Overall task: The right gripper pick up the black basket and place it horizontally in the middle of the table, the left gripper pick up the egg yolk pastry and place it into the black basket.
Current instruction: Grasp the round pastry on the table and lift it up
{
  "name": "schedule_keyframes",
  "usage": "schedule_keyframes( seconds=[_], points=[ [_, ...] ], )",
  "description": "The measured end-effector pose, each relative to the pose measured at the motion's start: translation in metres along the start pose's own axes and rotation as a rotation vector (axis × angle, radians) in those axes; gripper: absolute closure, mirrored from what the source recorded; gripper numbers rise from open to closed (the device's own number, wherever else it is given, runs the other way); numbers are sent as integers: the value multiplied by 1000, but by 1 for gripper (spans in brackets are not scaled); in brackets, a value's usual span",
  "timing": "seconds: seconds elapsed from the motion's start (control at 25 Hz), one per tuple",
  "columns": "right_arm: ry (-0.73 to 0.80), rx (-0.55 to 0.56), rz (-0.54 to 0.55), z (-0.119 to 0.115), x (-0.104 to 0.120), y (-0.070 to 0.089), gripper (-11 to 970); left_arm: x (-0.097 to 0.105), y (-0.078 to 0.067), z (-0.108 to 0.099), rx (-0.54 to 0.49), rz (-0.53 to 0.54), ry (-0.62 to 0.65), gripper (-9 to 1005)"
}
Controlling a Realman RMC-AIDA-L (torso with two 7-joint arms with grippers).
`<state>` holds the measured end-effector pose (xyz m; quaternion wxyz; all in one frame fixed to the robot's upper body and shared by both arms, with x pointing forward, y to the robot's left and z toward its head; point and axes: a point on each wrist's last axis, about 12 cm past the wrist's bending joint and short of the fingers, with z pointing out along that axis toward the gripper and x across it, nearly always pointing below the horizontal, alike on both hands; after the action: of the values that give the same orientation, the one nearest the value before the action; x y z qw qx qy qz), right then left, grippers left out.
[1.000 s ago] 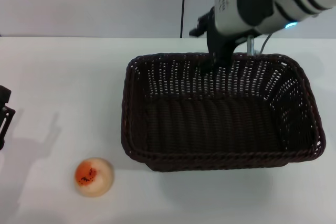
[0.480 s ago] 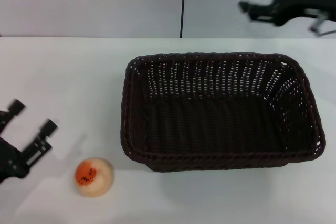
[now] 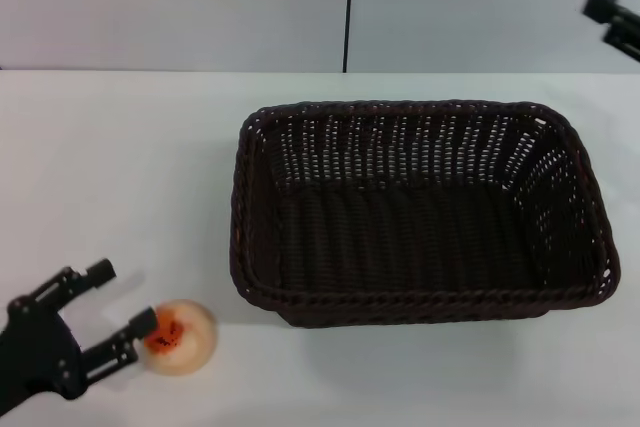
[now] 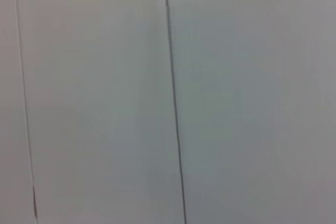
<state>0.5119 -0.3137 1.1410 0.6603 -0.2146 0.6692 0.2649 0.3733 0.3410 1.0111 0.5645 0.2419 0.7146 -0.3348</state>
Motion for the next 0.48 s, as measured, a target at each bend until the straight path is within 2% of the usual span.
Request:
schedule_keyframes(
  seconds=[0.12,0.24,0.48],
  points=[
    [-74,-4,42,-13,5,-3,287,1,0,1,12,-6,23,183],
    [-143,-15,70,-25,7,-7,287,9,0,8,40,-13,98,182],
    [-195,-38,101,-33,7,-9,287,15,0,15,36,6,131,182]
  ],
)
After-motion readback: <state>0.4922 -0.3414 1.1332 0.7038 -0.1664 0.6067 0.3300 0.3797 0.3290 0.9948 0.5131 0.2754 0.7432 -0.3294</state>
